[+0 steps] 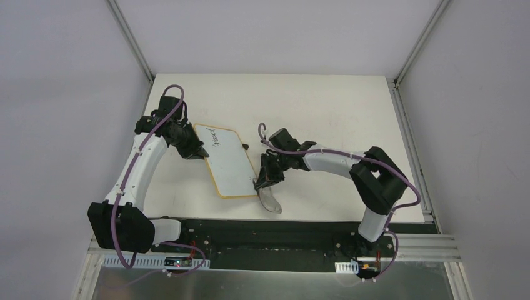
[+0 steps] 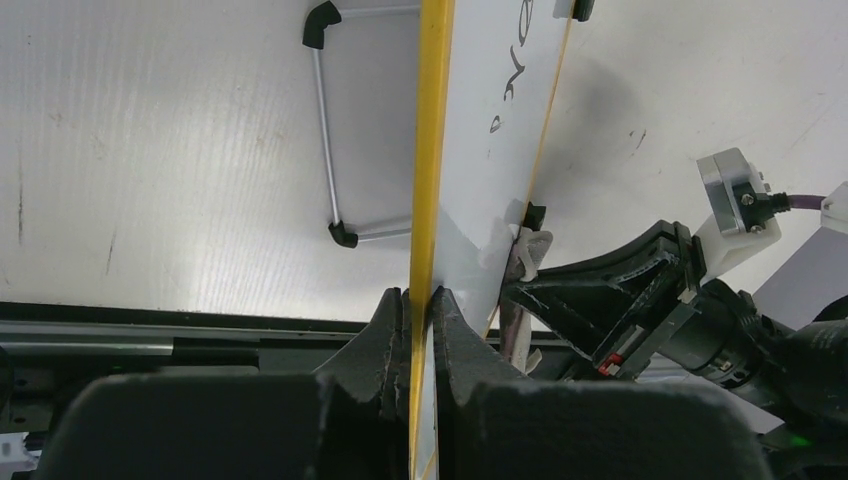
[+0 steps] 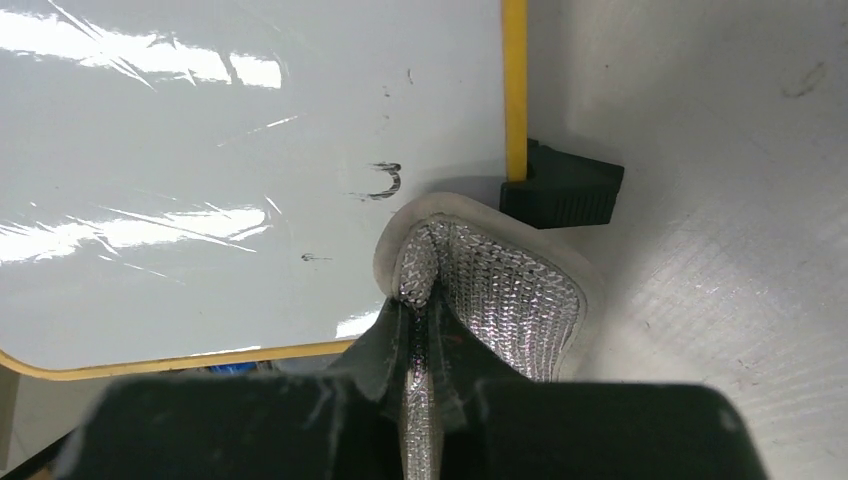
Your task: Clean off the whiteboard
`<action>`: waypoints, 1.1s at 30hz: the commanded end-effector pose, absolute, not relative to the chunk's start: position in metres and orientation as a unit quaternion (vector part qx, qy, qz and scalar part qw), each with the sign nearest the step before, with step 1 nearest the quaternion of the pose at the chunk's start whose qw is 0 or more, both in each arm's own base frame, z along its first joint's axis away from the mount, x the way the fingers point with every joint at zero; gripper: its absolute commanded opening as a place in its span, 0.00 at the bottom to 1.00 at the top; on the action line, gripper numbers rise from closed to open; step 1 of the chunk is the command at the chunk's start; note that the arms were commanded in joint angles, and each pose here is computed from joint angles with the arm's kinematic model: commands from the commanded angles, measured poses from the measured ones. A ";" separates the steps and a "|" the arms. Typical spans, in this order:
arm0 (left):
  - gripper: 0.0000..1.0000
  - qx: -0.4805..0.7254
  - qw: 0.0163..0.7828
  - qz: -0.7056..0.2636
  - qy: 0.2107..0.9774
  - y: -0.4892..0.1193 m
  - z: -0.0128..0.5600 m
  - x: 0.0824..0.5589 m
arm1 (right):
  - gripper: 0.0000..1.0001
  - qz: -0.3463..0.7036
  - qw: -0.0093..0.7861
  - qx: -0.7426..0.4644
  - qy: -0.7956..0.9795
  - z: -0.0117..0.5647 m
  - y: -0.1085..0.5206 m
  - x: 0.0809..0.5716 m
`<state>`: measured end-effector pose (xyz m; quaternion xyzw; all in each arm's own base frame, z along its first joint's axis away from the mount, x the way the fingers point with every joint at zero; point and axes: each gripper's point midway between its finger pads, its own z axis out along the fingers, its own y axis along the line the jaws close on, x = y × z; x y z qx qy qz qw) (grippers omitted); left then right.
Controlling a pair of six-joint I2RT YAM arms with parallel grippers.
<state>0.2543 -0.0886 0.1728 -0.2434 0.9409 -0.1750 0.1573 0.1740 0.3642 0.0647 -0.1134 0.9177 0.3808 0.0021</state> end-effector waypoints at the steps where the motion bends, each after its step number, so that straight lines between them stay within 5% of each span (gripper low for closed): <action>1: 0.00 -0.242 0.090 -0.192 0.947 -0.108 0.146 0.241 | 0.00 0.356 0.023 -0.143 0.923 0.088 0.372 0.172; 9: 0.00 -0.245 0.092 -0.191 0.946 -0.107 0.148 0.242 | 0.00 0.445 0.062 -0.184 0.874 0.179 0.437 0.168; 24: 0.00 -0.246 0.091 -0.193 0.946 -0.107 0.146 0.239 | 0.00 0.398 -0.019 -0.023 0.917 0.036 0.359 0.219; 33: 0.00 -0.249 0.092 -0.193 0.944 -0.108 0.149 0.240 | 0.00 0.474 -0.013 -0.127 0.871 0.139 0.439 0.195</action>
